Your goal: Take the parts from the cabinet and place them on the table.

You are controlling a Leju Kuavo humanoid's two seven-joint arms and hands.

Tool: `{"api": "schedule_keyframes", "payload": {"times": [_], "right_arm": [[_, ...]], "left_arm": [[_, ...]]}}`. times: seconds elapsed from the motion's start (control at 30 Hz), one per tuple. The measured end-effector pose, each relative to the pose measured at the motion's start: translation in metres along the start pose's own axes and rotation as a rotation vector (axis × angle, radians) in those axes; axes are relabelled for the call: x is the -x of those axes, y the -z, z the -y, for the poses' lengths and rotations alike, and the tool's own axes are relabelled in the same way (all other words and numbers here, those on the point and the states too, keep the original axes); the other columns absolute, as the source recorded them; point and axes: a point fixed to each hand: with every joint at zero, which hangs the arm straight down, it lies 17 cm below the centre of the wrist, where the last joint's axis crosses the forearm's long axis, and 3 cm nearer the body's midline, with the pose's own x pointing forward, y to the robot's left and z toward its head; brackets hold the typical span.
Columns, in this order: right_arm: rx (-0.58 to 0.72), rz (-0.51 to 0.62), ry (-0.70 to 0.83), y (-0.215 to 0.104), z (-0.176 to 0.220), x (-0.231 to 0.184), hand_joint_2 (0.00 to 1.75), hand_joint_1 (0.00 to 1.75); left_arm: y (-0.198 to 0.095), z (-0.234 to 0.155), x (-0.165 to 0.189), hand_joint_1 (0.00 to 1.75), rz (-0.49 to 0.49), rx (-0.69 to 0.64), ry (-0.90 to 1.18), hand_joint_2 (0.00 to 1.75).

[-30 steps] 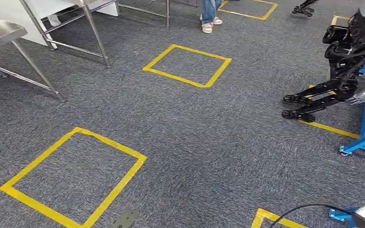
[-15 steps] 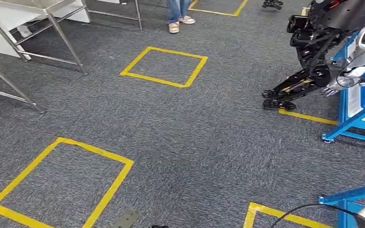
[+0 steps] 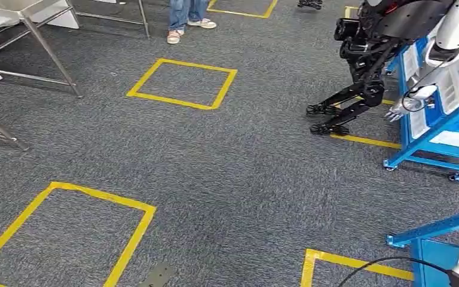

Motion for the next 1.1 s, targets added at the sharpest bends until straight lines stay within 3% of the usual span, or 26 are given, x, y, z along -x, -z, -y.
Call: {"api": "schedule_keyframes", "payload": {"times": [1.1], "right_arm": [[0.012, -0.009, 0.001, -0.0009, 0.0051, 0.0026, 0.00, 0.00]], "left_arm": [[0.0004, -0.0028, 0.0008, 0.00, 0.000, -0.007, 0.001, 0.00]]}}
